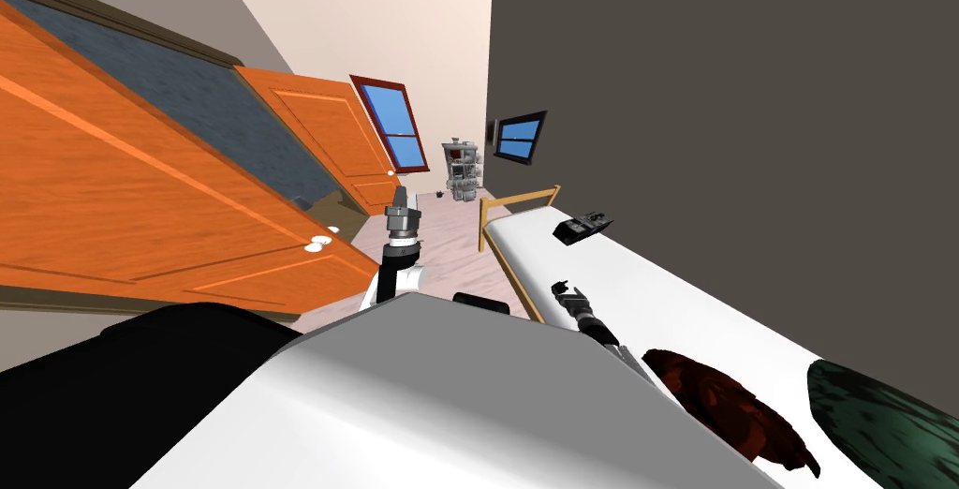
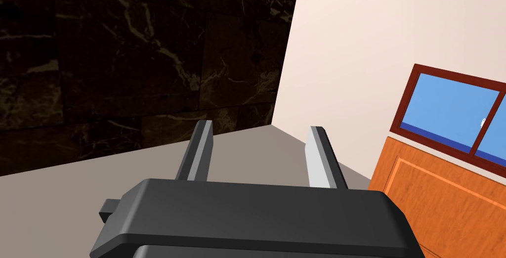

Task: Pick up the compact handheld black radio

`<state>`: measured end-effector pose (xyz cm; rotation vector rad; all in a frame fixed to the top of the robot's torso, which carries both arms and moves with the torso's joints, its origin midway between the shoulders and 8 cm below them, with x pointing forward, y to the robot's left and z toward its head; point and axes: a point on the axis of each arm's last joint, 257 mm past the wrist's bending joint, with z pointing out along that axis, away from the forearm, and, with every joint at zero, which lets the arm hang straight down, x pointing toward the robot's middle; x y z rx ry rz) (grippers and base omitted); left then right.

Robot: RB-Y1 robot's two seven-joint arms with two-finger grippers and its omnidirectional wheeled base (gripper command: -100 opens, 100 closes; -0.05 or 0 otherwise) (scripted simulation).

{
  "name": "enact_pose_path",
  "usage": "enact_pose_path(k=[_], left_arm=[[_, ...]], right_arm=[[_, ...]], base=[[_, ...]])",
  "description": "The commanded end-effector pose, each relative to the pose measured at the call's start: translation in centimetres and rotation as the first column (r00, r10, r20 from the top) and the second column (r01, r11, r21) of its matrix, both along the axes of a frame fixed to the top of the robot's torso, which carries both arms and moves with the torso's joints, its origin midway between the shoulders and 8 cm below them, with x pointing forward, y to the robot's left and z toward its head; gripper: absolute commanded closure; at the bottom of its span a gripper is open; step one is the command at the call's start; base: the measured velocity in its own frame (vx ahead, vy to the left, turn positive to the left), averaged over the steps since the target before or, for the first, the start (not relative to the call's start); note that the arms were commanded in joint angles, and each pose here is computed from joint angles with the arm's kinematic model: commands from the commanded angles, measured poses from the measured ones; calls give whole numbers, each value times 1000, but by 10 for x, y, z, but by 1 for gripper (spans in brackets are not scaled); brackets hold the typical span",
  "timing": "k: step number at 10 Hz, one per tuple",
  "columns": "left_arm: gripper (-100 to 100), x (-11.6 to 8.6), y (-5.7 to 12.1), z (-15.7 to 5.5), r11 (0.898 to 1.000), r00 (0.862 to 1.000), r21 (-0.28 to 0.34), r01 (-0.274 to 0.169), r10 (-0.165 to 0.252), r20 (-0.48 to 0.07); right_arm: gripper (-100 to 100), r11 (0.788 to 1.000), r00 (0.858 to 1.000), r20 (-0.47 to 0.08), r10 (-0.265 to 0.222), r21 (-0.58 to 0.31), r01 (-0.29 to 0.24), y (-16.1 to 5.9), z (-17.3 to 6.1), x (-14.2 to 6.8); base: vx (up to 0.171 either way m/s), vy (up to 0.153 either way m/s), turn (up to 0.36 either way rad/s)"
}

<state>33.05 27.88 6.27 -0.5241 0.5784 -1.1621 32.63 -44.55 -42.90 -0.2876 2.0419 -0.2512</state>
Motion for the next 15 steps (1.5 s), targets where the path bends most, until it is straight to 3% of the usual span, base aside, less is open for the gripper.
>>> enact_pose_path(k=[1, 2, 4, 5, 8, 9, 12, 13, 15], left_arm=[[0, 0, 0, 0, 1000, 1000, 0, 0, 0, 0], [0, 0, 0, 0, 1000, 1000, 0, 0, 0, 0], [0, 0, 0, 0, 1000, 1000, 0, 0, 0, 0], [0, 0, 0, 0, 1000, 1000, 0, 0, 0, 0], [0, 0, 0, 0, 1000, 1000, 0, 0, 0, 0], [0, 0, 0, 0, 1000, 1000, 0, 0, 0, 0], [0, 0, 0, 0, 1000, 1000, 0, 0, 0, 0], [0, 0, 0, 0, 1000, 1000, 0, 0, 0, 0], [0, 0, 0, 0, 1000, 1000, 0, 0, 0, 0]], right_arm=[[-100, 1000, 1000, -14, -12, 27, 12, 6, -5, -2], [-100, 1000, 1000, -19, 22, -2, -22, 17, -3, 16], [-100, 999, 999, -49, 0, 41, 2, 25, -15, 11], [-100, 1000, 998, -52, 29, 8, -28, 35, -13, 28], [-100, 999, 997, -75, 7, 50, -3, 43, -22, 23], [-100, 999, 997, -74, 32, 11, -32, 51, -19, 40], [-100, 999, 996, -91, 11, 49, -7, 58, -27, 35], [-100, 999, 996, -82, 32, 10, -31, 65, -21, 51], [-100, 999, 995, -98, 13, 43, -9, 72, -29, 46]], base=[[-21, -34, 11], [-32, -48, -46], [-24, -38, -8], [-33, -46, -48], [-13, -26, -3], [-17, -39, -53], [-16, -29, -1], [-25, -50, -49], [-21, -38, -5]])
